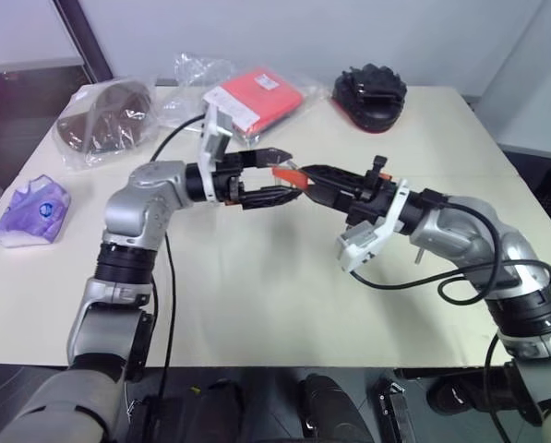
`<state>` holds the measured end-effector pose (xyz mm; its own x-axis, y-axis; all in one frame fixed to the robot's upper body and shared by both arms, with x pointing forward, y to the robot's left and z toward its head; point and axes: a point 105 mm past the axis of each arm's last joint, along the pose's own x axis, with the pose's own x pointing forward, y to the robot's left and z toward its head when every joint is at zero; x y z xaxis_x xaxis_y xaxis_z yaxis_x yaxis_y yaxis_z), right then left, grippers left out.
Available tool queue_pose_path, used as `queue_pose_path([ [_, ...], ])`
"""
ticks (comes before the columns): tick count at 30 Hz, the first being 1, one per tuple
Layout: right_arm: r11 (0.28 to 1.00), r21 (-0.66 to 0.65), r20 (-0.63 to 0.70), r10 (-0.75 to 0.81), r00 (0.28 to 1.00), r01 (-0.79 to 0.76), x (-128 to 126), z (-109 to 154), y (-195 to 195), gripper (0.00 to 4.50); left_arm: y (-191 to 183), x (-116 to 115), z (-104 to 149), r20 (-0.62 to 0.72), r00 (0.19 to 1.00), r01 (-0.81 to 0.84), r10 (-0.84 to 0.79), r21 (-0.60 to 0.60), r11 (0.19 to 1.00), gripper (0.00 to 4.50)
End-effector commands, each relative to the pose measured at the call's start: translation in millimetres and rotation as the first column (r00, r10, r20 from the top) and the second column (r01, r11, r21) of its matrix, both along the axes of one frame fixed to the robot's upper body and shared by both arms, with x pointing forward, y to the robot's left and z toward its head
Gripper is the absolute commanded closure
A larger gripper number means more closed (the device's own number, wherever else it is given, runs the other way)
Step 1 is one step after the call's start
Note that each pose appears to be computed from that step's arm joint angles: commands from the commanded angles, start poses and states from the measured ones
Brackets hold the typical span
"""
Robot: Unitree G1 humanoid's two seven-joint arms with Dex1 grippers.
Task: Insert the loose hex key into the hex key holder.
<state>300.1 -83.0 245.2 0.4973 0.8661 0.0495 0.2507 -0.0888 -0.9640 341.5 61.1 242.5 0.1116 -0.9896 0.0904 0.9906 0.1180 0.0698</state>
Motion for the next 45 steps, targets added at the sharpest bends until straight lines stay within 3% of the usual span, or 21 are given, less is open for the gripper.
queue_pose_path([
  [1, 1.0, 0.021, 0.048, 0.013, 0.999, -0.014, -6.2, 16.3, -1.9, 3.52, -0.5, -5.4, 11.6, 0.037, 0.999, 0.016, -0.014, -0.033, 0.999, 0.0],
  [4, 1.0, 0.024, 0.045, 0.013, 0.999, -0.014, -6.3, 16.5, -2.1, 3.52, -1.1, -6.8, 10.0, 0.033, 0.999, 0.021, -0.02, -0.029, 0.999, 0.0],
  [7, 1.0, 0.026, 0.042, 0.014, 0.999, -0.015, -6.4, 16.5, -2.2, 3.52, -1.7, -8.8, 8.1, 0.029, 0.999, 0.032, -0.031, -0.021, 0.999, 0.85],
  [13, 0.999, 0.036, 0.043, 0.005, 0.999, -0.006, -5.1, 19.8, -3.8, 3.52, -2.1, -12.6, 1.8, 0.016, 0.999, 0.044, -0.044, 0.011, 0.999, 3.86],
  [42, 1.0, 0.009, -0.003, 0.005, 1.0, -0.005, -9.0, 5.4, -0.5, 3.52, -9.2, -10.2, 18.2, 0.02, 0.999, 0.03, -0.029, -0.073, 0.997, 3.86],
  [45, 1.0, 0.005, -0.008, 0.005, 1.0, -0.005, -9.5, 3.0, -0.4, 3.52, -10.0, -10.8, 19.3, 0.022, 0.999, 0.037, -0.036, -0.078, 0.996, 4.49],
])
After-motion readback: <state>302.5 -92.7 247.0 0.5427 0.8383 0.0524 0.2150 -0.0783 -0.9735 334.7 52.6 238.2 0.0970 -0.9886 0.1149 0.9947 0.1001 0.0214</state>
